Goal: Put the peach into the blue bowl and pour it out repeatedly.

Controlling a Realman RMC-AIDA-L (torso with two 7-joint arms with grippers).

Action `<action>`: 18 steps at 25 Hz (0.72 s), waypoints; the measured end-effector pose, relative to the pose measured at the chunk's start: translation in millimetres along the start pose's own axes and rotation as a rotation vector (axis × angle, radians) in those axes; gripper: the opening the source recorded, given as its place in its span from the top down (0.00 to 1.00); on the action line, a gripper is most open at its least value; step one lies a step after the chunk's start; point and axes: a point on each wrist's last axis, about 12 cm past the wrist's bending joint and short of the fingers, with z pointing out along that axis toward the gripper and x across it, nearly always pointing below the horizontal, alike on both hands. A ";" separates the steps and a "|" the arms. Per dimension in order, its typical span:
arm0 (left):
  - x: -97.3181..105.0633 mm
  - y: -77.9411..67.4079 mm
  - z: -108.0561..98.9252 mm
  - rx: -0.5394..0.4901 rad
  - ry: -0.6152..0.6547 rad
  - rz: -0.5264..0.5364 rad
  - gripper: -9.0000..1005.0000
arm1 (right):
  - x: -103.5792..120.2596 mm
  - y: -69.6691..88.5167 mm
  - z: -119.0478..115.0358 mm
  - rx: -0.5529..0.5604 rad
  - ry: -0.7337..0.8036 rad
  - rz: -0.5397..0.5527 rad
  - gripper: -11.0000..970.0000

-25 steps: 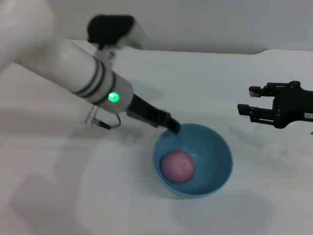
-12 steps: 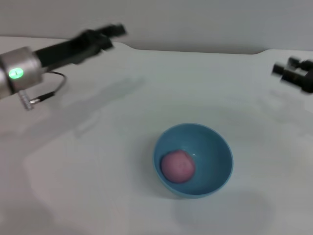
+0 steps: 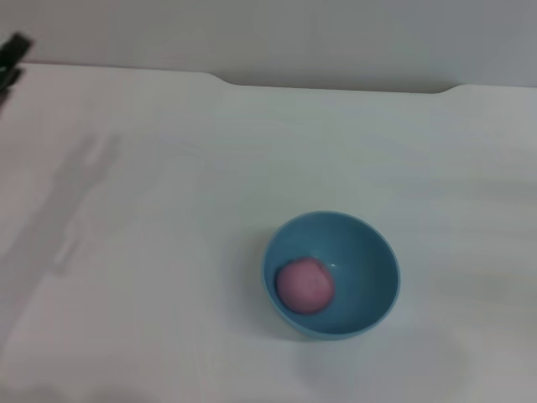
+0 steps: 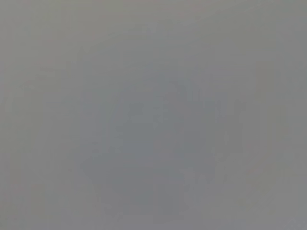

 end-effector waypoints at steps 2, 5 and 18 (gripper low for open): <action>1.7 5.2 -13.9 -0.042 -0.066 0.099 0.28 | 2.0 -6.0 -8.5 0.058 -0.032 -0.076 0.38; 8.1 7.7 -31.6 -0.087 -0.127 0.281 0.28 | 14.1 -7.8 -16.1 0.107 -0.009 -0.272 0.38; 72.8 -5.6 -50.1 -0.198 -0.019 1.153 0.28 | 47.6 11.6 -4.8 0.069 0.091 -0.580 0.38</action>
